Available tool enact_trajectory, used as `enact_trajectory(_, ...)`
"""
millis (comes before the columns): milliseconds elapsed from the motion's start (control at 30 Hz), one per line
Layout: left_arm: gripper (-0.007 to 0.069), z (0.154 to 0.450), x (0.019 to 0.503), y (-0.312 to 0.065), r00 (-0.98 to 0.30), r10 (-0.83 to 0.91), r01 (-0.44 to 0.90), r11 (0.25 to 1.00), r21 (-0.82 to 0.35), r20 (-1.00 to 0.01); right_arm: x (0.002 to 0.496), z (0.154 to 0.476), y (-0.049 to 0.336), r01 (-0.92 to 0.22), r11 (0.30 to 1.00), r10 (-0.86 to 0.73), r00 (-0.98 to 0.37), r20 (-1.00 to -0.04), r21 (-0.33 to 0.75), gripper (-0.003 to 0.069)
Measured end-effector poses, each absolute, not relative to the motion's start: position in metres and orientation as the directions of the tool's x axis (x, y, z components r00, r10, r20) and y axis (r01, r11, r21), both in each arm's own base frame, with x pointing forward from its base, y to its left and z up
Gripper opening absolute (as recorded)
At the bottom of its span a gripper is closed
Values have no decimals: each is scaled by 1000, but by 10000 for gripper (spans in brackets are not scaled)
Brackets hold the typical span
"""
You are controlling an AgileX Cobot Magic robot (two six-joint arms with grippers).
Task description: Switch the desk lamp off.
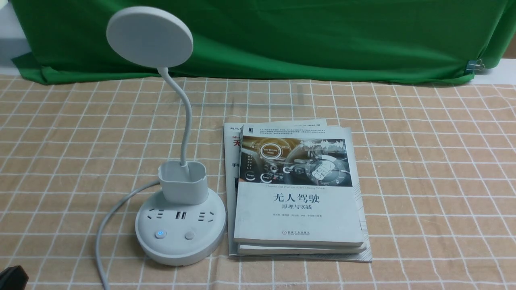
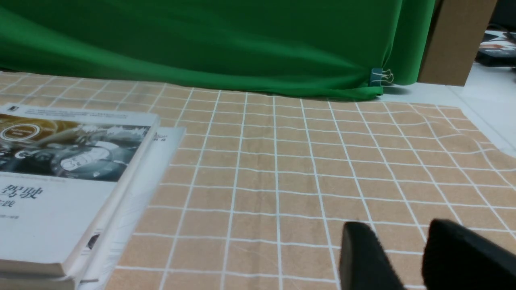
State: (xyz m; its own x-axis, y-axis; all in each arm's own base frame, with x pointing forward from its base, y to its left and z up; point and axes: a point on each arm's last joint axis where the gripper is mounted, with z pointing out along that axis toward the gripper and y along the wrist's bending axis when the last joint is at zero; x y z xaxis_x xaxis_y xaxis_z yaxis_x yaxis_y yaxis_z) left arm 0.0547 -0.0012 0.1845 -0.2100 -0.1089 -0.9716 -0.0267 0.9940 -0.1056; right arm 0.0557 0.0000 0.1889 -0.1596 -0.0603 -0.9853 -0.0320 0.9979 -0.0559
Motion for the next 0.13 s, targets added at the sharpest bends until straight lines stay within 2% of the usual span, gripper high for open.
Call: enact_trajectory(133,-4,184,55,-1,-210,-109,-27,994,-106,-972,56,189,0,-32,998,-60,-160,-985,-56,242)
